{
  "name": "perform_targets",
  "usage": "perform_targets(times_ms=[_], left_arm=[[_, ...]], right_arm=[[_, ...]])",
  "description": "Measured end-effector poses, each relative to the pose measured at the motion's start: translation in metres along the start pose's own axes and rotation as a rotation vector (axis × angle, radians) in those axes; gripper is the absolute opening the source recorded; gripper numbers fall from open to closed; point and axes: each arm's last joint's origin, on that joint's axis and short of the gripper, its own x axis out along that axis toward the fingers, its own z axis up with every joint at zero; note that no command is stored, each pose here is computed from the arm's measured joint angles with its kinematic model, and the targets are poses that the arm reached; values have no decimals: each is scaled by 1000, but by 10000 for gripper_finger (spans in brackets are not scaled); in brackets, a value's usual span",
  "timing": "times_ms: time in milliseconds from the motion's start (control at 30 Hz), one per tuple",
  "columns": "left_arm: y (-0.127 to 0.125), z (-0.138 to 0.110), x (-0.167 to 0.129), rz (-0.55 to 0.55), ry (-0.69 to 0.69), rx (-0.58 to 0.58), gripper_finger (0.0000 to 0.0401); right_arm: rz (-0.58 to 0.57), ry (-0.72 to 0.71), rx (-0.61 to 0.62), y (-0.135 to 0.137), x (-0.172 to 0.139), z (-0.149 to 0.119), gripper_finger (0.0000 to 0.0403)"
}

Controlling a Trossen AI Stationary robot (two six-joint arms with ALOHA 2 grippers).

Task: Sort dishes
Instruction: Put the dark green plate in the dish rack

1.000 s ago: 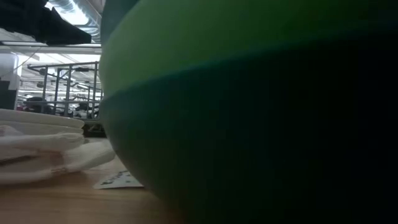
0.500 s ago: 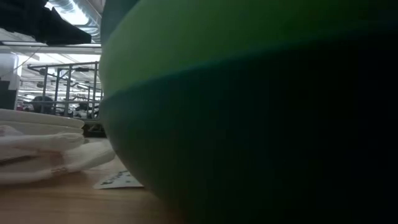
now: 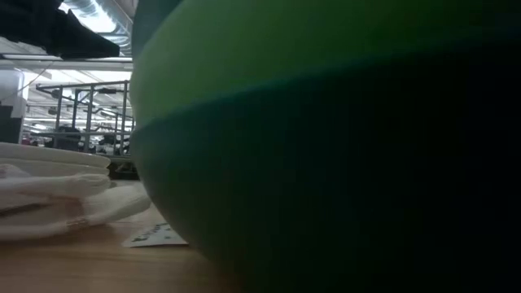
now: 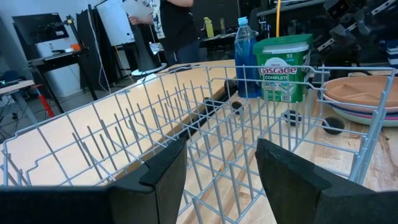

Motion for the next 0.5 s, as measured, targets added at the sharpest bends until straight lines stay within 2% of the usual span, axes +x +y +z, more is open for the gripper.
perform_targets(times_ms=[133,333,500], left_arm=[[0,0,0,0,0,0,184],[0,0,0,1,0,-1,184],[1,0,0,26,2,-11,184]], right_arm=[[32,-19,45,2,0,3,74],[160,-72,115,11,1,13,74],[183,-91,164,12,8,20,75]])
